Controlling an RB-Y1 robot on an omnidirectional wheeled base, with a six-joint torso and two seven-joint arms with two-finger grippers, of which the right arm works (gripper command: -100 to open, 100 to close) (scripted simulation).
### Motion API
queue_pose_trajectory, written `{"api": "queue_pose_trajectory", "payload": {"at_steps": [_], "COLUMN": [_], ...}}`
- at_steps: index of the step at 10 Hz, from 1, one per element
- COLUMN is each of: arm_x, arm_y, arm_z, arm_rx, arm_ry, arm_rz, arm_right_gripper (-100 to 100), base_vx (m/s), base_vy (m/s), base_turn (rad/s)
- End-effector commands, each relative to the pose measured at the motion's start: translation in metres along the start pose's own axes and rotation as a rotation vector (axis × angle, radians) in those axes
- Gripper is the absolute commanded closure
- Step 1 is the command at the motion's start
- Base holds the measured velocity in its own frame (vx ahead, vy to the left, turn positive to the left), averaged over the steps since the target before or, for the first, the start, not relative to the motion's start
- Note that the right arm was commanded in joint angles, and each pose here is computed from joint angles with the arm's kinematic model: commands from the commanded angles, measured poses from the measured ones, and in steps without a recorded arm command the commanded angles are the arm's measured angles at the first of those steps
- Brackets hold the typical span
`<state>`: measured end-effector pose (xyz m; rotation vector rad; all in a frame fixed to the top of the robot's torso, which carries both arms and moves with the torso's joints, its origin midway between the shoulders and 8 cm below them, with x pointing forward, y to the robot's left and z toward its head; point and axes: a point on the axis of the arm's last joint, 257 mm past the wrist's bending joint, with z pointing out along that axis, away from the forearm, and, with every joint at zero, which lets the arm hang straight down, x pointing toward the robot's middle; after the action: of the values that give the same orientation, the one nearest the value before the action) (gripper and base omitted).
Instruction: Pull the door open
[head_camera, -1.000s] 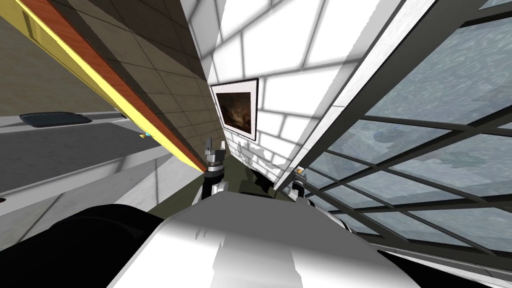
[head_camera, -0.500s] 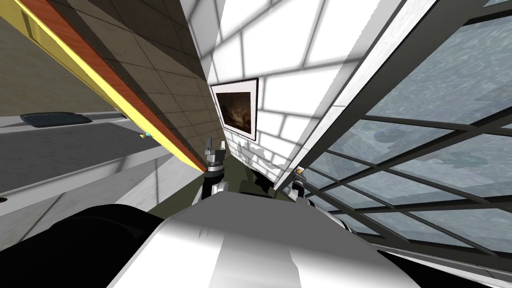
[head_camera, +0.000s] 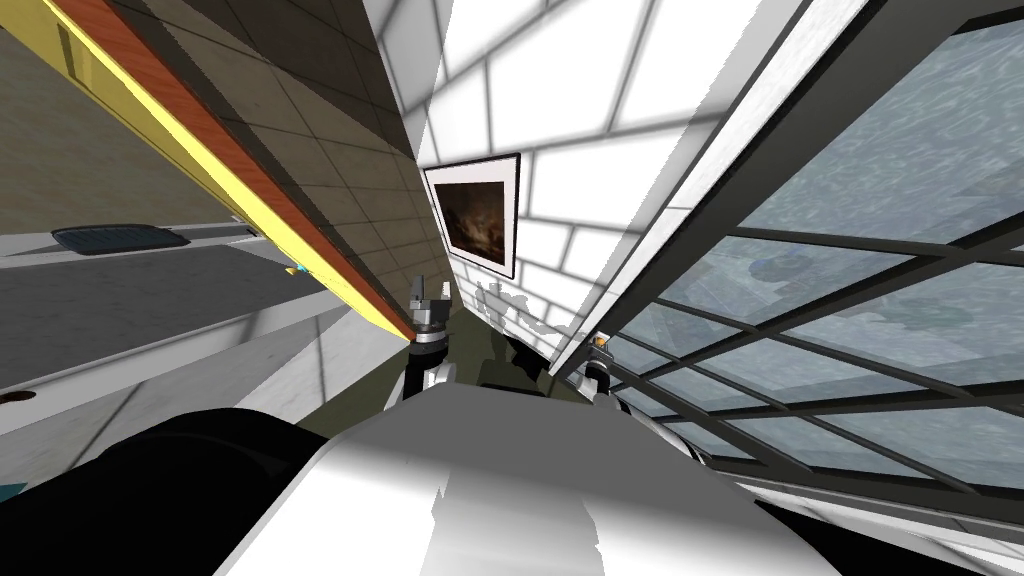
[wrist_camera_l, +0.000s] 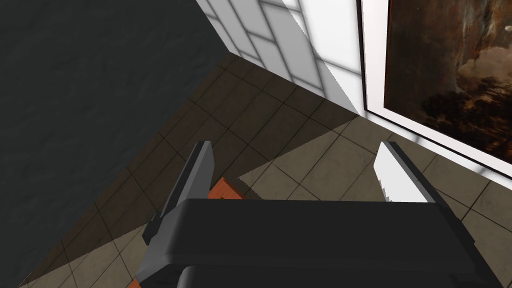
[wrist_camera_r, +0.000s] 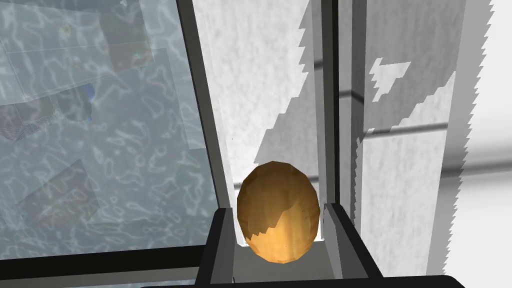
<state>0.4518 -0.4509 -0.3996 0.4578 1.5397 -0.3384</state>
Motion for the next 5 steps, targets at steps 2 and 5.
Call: {"api": "queue_pose_trajectory", "payload": {"at_steps": [2, 5], "arm_x": [-0.0026, 0.0053], "arm_y": [0.0001, -0.0022], "arm_z": [0.0002, -0.0048], "arm_rx": [-0.001, 0.002], "arm_ry": [-0.009, 0.011], "arm_rz": [0.040, 0.080], "arm_right_gripper": [100, 100], "base_vx": [-0.131, -0.030], "base_vy": [0.067, 0.006], "base_turn": [-0.007, 0.008]}}
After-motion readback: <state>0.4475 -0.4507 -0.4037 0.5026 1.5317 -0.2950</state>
